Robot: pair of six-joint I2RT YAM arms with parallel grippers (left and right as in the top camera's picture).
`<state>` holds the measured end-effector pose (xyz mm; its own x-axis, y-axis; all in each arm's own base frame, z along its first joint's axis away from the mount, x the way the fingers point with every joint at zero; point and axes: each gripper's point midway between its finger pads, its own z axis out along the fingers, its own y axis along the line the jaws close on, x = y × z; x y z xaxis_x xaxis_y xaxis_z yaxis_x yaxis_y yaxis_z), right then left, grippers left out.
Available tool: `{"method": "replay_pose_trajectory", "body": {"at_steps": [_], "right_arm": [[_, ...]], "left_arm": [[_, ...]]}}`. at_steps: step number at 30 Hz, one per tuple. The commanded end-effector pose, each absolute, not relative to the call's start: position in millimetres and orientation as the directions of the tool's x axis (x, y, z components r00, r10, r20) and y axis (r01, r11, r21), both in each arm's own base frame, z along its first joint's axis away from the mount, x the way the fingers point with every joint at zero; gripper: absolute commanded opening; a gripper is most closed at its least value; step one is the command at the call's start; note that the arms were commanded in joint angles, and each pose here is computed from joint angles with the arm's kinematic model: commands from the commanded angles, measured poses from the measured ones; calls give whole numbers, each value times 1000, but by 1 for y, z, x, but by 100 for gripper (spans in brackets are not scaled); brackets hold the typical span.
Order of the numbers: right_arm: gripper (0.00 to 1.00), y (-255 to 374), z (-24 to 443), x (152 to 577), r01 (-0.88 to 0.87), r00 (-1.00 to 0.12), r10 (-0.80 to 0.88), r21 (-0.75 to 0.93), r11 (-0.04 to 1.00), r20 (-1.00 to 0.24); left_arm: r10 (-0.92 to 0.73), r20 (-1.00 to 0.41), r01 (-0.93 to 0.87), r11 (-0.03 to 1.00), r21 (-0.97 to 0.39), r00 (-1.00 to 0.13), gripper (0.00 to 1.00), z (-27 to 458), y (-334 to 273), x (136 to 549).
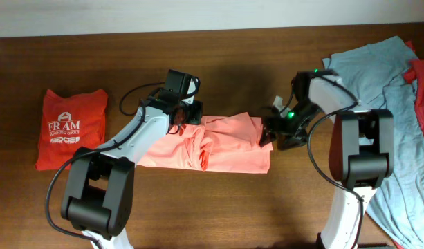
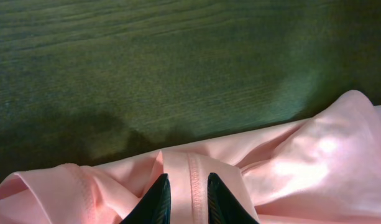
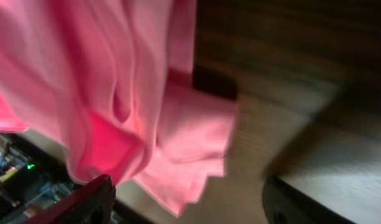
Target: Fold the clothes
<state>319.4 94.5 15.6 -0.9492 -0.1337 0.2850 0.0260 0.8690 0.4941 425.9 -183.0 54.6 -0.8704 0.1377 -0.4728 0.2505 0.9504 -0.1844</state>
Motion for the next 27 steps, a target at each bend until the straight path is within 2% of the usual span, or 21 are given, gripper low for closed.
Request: {"method": "replay_pose_trajectory", "body": {"at_steps": [1,8,14,19,20,21,22,23,24,25,27], "right_arm": [[81,107,8,314,50,-956,-109,514,857,274],[83,121,-13,309,64,-962,-88,527,848,259],[67,129,-14,310,59,-963,-90,523,850,256],[66,129,-14,310,59,-963,-90,523,850,255],[64,129,-14,310,59,-963,-90,523,850,255],[56,129,-14,310,59,-963,-90,523,850,254],[43,129,-14,310,58,-963,-90,523,850,254],[23,129,-14,311,57,-964,-90,524,850,251],[13,129,-14,311,55,-964,-90,524,850,248],[5,128,-14,312,55,-965,-89,524,850,246],[4,125,-15,314,55,-967,-83,518,853,240]], "left_arm": [[138,-455,237,957,-168,-880,21,50,-178,424],[149,-387,225,961,-158,-910,21,41,-172,408],[152,-370,222,962,-156,-917,21,39,-171,404],[154,-356,220,963,-154,-922,21,38,-170,401],[154,-353,220,963,-153,-923,21,38,-169,400],[154,-352,219,964,-153,-923,21,37,-169,400],[154,-352,220,964,-153,-923,21,37,-169,400],[154,-352,220,964,-153,-923,21,37,-169,400],[154,-352,220,964,-153,-923,21,37,-169,400],[155,-350,219,964,-153,-924,21,37,-169,400],[156,-344,219,964,-152,-926,21,37,-168,398]]}}
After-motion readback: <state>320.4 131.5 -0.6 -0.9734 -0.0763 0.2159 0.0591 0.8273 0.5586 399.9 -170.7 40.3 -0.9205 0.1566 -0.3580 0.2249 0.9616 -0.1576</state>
